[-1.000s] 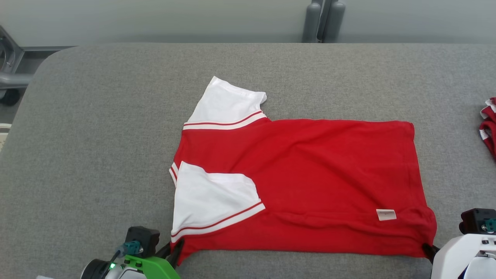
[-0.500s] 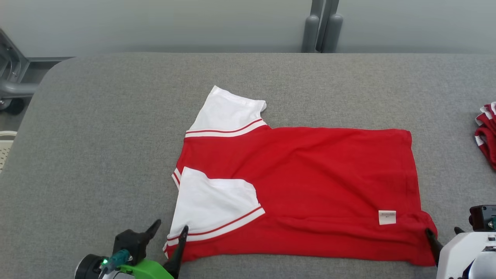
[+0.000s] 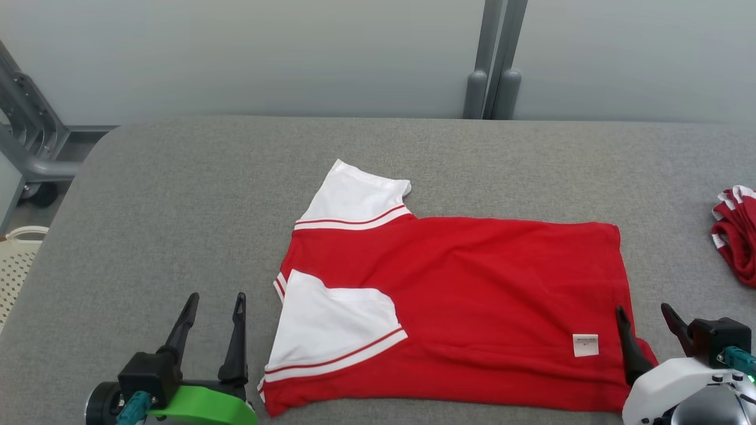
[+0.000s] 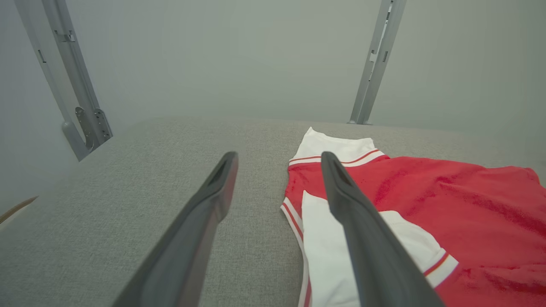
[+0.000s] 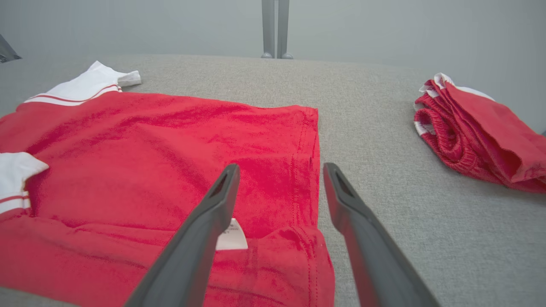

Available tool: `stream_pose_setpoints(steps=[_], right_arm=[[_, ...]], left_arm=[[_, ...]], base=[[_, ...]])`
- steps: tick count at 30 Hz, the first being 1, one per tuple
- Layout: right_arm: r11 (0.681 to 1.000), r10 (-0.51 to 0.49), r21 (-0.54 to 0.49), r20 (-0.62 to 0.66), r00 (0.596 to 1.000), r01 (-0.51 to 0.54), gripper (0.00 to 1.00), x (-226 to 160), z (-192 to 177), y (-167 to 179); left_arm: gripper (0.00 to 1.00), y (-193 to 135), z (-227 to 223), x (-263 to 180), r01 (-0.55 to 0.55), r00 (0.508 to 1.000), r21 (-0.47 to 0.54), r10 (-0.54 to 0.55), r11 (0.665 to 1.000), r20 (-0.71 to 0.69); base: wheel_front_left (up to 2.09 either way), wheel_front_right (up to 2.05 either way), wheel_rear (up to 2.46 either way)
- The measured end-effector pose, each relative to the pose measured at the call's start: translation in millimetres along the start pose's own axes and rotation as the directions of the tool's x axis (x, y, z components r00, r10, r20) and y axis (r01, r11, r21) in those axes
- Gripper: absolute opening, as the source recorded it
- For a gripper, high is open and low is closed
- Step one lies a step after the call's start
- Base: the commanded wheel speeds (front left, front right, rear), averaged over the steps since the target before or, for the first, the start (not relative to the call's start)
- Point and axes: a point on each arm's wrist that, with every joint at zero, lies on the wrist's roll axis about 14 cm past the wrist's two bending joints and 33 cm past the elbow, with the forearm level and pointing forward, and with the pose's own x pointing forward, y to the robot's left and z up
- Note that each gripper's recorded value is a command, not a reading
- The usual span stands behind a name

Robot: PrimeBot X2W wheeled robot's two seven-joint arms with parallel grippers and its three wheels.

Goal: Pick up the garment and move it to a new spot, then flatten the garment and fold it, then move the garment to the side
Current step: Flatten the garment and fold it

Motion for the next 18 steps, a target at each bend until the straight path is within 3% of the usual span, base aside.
stream_pose_setpoints(steps=[8,18], right_arm=[[0.998,0.056,0.009,0.214,0.975,-0.06,1.0,-1,39,26],[0.995,0.096,0.0,0.282,0.955,-0.1,1.0,-1,56,42]], left_arm=[[1.0,10,35,-1,-0.039,0.992,-0.016,0.04,0.999,0.12],[1.0,17,23,-5,-0.041,0.996,0.035,0.038,0.999,0.083]], base=[[0.0,0.0,0.0],[0.0,0.0,0.0]])
